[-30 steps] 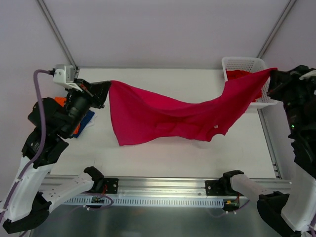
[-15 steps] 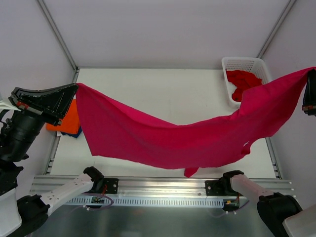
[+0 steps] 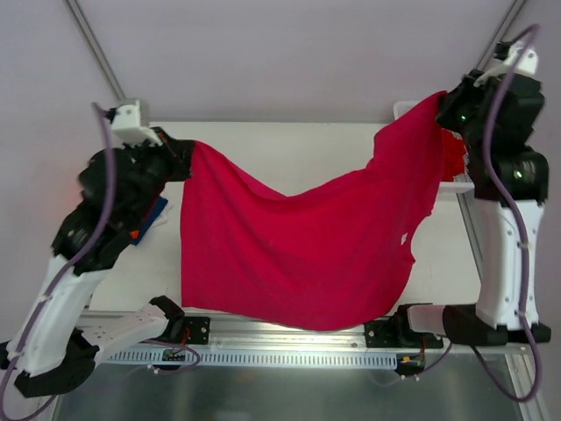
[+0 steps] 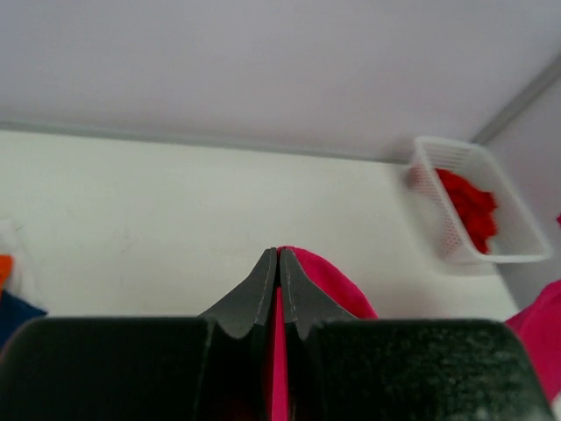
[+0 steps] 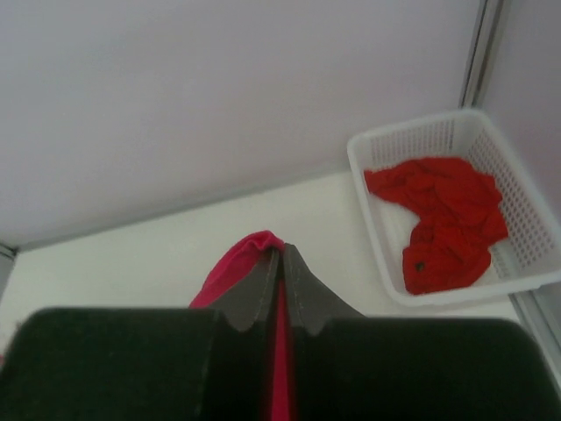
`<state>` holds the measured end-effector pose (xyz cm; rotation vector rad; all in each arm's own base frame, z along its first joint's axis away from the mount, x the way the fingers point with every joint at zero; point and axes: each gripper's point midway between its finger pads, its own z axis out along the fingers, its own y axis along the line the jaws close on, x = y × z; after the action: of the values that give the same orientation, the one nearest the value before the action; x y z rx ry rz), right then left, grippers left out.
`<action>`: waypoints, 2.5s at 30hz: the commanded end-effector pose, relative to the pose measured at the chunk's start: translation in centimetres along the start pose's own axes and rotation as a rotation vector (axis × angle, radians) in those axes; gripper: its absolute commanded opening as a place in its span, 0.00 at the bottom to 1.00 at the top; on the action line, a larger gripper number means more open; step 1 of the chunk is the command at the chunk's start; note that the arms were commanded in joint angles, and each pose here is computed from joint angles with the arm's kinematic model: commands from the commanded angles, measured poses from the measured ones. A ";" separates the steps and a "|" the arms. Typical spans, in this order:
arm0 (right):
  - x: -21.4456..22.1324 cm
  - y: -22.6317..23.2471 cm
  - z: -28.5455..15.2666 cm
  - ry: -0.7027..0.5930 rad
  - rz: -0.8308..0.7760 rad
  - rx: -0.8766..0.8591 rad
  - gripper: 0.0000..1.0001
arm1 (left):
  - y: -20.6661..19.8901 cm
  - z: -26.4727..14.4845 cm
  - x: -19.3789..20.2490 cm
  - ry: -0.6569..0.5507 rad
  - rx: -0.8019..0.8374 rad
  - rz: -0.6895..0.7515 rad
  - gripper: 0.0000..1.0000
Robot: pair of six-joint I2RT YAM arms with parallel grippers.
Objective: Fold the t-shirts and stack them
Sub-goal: Flatten the tshirt out
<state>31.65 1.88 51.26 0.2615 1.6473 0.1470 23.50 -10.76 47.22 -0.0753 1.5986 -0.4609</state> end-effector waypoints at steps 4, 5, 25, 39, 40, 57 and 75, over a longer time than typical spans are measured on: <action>7.2 -0.5 11.6 0.166 0.047 0.000 0.03 | 7.6 10.9 6.1 0.089 -0.288 0.031 0.00; 8.0 -0.7 12.7 0.184 0.046 0.006 0.03 | 9.2 13.3 8.4 0.139 -0.335 0.038 0.00; 14.0 2.2 29.6 0.182 0.101 -0.124 0.00 | 18.8 29.2 13.7 0.200 -0.509 0.060 0.00; -13.2 11.4 -3.4 -0.352 0.137 -0.610 0.00 | -3.3 5.8 -8.9 -0.204 0.156 0.055 0.00; -14.3 11.4 -5.7 -0.392 0.131 -0.628 0.00 | -4.1 3.0 -10.5 -0.249 0.203 0.035 0.00; -21.7 10.6 -26.3 -0.781 0.160 -0.782 0.01 | -9.0 -18.8 -20.5 -0.542 0.577 -0.028 0.00; -4.6 7.0 2.3 -0.264 0.125 -0.440 0.00 | 5.6 8.3 3.9 -0.051 -0.160 -0.026 0.00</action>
<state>29.13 8.29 59.63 0.0182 1.2770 0.6100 26.53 -10.34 45.81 -0.0958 1.5442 -0.5162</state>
